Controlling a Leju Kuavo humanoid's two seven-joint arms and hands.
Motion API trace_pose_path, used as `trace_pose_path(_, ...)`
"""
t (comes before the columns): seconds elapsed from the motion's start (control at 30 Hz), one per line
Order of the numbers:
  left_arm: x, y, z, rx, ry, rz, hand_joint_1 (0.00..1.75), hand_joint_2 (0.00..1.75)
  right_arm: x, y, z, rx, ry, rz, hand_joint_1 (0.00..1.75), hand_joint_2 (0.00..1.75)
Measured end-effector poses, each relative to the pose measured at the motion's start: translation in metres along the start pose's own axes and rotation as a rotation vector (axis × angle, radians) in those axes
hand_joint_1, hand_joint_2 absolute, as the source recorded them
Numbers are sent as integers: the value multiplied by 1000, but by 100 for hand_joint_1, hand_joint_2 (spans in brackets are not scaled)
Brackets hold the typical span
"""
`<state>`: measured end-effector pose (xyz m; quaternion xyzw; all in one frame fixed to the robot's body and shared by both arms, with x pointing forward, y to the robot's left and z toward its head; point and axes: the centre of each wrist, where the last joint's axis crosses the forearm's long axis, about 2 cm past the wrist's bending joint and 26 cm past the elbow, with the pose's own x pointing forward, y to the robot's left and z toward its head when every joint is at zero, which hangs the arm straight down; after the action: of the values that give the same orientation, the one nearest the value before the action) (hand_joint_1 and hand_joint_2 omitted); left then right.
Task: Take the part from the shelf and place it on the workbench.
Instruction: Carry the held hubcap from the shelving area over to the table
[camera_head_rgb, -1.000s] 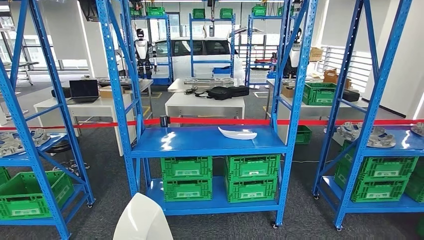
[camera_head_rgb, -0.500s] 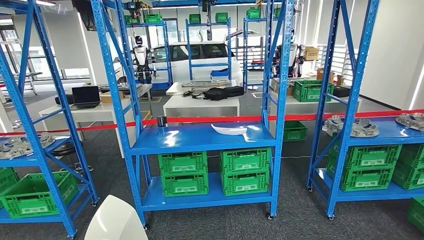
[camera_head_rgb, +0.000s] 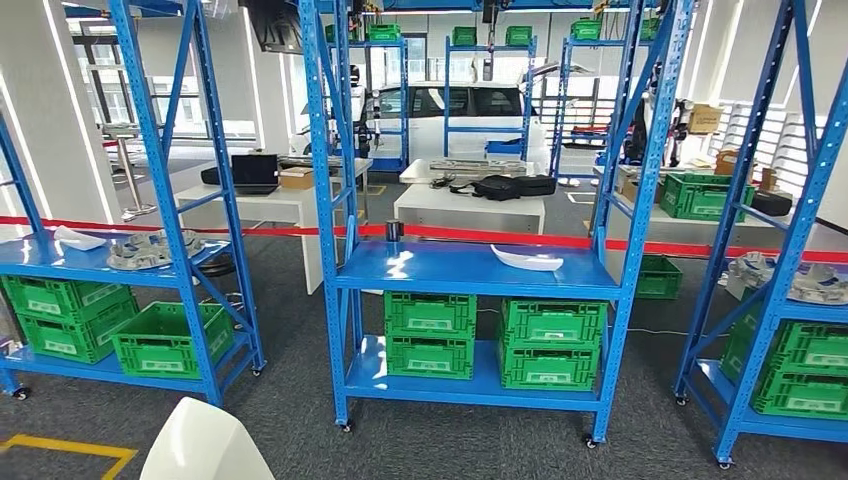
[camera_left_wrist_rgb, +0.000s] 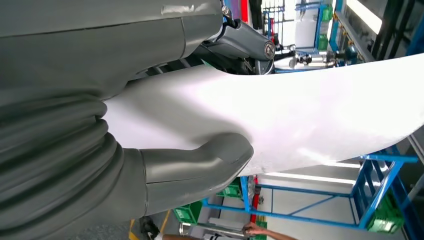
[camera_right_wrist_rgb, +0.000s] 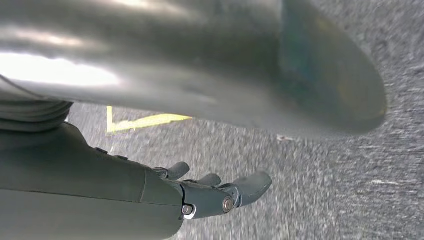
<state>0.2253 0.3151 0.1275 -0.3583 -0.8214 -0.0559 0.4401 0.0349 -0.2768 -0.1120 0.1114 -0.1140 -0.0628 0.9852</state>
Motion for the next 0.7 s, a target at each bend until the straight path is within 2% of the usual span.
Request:
trace_pose_path(0.33,5,-9,2,9,-59,1,175,175,3,-10,2,15,-30,52,0,0)
trace_pose_path(0.7,10,0,-17,44,-110,6,175,175,2,-12,2,-34,86,2,0,0)
